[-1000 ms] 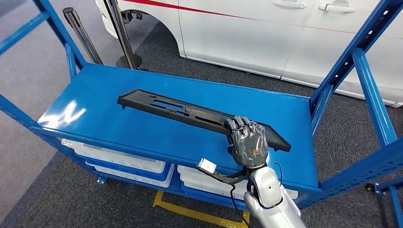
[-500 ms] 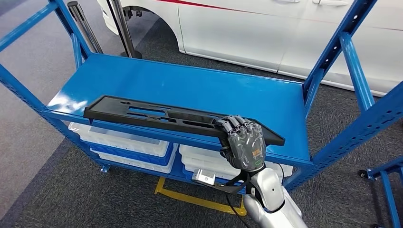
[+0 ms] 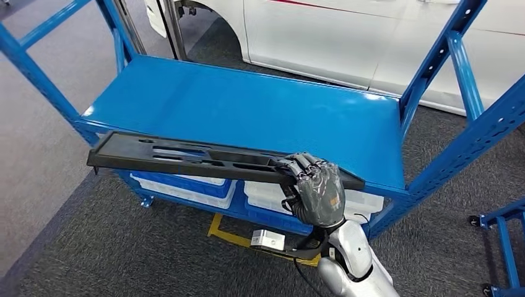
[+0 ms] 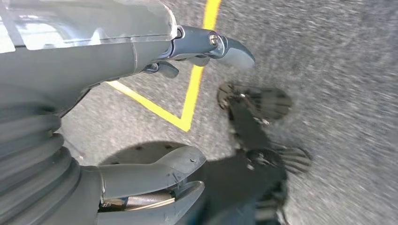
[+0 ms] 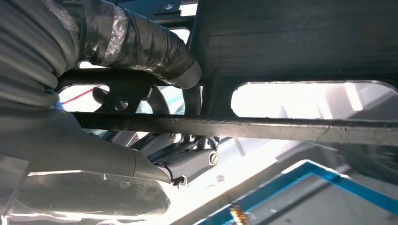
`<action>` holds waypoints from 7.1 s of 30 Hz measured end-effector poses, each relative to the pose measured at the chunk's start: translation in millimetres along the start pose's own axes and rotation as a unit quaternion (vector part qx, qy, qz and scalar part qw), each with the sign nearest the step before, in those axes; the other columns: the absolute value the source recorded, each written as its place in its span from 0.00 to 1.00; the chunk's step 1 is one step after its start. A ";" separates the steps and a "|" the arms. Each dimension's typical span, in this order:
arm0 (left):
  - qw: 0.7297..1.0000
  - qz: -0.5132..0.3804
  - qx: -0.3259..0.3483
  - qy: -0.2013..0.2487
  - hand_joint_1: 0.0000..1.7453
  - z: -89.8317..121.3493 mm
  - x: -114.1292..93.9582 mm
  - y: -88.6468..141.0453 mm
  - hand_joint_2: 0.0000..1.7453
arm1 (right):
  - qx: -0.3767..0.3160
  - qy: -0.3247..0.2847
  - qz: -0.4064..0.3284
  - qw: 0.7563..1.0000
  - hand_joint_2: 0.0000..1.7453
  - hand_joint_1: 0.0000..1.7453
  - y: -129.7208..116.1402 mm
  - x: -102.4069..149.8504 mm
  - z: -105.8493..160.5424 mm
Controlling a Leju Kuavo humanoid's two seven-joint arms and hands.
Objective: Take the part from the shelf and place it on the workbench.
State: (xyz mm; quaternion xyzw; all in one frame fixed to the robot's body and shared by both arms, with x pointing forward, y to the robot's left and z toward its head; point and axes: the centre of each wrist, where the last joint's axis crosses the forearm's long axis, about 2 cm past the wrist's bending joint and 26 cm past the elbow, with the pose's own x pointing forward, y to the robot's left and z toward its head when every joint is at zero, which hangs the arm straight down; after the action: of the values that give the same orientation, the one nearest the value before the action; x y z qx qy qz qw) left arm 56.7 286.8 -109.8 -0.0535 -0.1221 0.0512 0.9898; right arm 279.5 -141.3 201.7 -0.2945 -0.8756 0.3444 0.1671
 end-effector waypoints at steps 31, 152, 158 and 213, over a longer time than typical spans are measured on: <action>1.000 -0.004 0.003 0.014 0.00 1.4 -7.3 5.8 1.00 | 0.001 -0.015 -0.026 1.000 1.00 1.00 -5.8 2.4 2.0; 0.998 0.026 0.022 0.047 0.00 2.3 -20.7 -1.4 1.00 | 0.024 -0.029 -0.042 0.998 1.00 1.00 -10.6 10.5 5.7; 0.998 0.021 0.020 0.052 0.00 2.2 -20.5 -2.1 1.00 | 0.027 -0.030 -0.041 0.998 1.00 1.00 -11.1 9.0 5.8; 0.998 0.001 0.012 0.064 0.00 2.2 -21.5 -3.8 1.00 | 0.045 -0.035 0.030 0.998 1.00 1.00 -11.0 -4.0 2.8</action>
State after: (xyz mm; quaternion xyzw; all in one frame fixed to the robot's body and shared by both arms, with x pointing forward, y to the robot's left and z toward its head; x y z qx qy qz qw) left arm 35.7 280.9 -112.2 -0.0449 -0.0573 0.0505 0.9961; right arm 276.8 -151.7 207.0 -0.3002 -0.8554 0.3987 0.1388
